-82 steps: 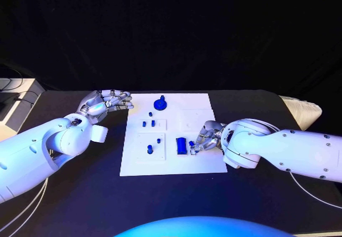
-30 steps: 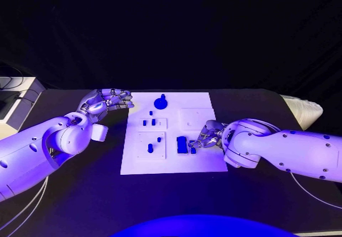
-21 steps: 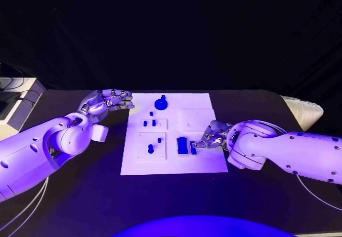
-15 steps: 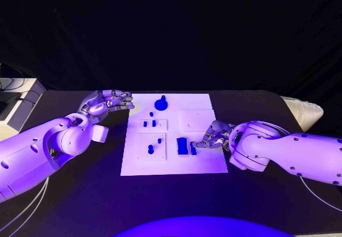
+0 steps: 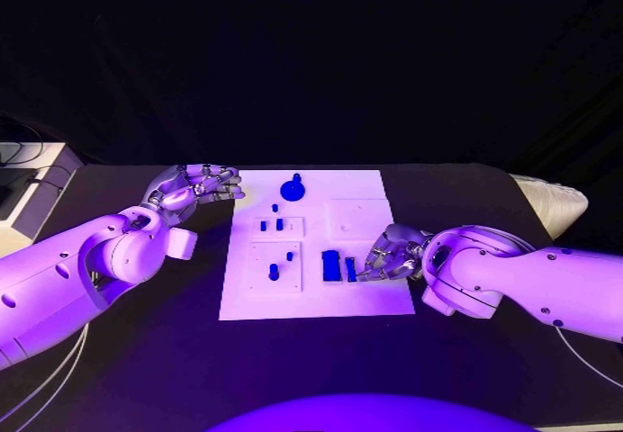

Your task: Assemble the parts on the task board

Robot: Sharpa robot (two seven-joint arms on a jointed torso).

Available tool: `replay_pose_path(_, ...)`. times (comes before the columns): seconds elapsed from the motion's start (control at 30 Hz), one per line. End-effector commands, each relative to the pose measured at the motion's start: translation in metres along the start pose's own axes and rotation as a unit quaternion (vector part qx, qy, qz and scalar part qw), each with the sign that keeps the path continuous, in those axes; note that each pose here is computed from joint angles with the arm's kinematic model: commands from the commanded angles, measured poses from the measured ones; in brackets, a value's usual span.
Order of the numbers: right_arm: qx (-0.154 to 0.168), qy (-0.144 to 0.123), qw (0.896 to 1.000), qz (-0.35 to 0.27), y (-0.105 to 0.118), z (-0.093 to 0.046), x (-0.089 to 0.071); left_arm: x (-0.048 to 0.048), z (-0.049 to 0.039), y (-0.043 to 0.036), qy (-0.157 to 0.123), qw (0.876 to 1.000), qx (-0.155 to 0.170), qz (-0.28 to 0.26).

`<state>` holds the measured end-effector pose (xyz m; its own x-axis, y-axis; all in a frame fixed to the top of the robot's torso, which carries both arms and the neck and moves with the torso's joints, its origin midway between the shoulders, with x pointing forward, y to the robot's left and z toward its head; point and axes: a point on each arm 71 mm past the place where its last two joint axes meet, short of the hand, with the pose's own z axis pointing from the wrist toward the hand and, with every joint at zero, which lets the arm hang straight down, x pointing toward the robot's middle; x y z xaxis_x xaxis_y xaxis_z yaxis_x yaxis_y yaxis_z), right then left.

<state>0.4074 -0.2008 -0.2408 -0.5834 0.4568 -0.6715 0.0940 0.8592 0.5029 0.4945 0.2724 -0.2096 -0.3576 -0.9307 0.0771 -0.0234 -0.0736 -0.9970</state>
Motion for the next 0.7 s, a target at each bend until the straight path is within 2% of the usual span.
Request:
replay_pose_path(0.03, -0.014, 0.015, 1.0, -0.004, 0.001, 0.001, 0.005, 0.0027, 0.0005, -0.0003, 0.01, 1.0, 0.004, -0.003)
replay_pose_path(0.7, 0.012, -0.013, 1.0, 0.002, 0.001, 0.011, 0.008, 0.003, -0.0002, -0.0005, 0.01, 1.0, 0.005, -0.003)
